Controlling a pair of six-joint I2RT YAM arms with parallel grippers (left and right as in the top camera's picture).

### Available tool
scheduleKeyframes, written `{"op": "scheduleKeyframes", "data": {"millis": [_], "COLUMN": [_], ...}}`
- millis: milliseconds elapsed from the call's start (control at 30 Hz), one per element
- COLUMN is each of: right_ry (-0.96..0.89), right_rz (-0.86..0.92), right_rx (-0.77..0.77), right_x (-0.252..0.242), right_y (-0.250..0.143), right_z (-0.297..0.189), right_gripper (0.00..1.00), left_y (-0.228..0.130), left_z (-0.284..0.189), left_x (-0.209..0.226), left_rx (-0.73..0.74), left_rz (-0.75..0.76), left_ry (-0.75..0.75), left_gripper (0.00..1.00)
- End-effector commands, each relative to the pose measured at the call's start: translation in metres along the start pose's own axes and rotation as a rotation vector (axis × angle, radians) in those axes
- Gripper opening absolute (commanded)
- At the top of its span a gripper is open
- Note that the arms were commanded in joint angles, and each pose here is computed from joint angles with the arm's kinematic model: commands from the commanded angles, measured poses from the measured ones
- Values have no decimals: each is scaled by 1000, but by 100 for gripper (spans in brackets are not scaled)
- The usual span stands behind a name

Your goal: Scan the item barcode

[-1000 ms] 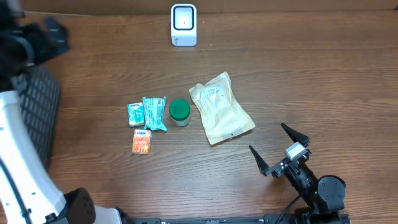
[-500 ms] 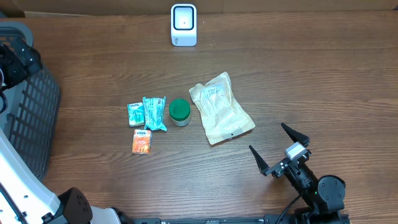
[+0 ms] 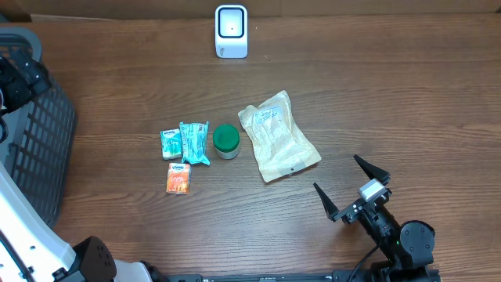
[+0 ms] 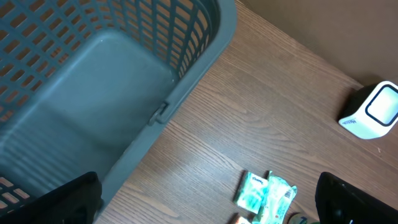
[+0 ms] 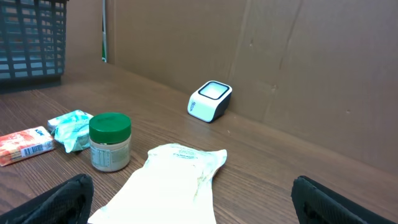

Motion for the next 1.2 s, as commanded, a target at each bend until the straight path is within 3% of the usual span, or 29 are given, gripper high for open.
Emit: {"op": "scheduleKeyframes", "data": {"millis": [0, 1167], "right_ry": [7, -48], "right_rz": [4, -13], "right_rx": [-4, -15], "right_x": [2, -6], "right_y": [-2, 1], "right_z": [0, 0], "right_gripper": [100, 100], "left_y": [0, 0], "left_z": [-2, -2], "left_x": [2, 2], "left_rx": [-5, -5], "left_rz": [9, 9], "left_ry": [12, 12], "left_gripper": [100, 100]}}
Point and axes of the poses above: each gripper's point midway between its finger pads, its own z axis out along the fingers, its own x axis along the line the jaws close on, y = z × x, the point moved 4 cm from there along -z, back along the fingers, and after that the axes turned 1 degree about -z, right-handed, at the moved point
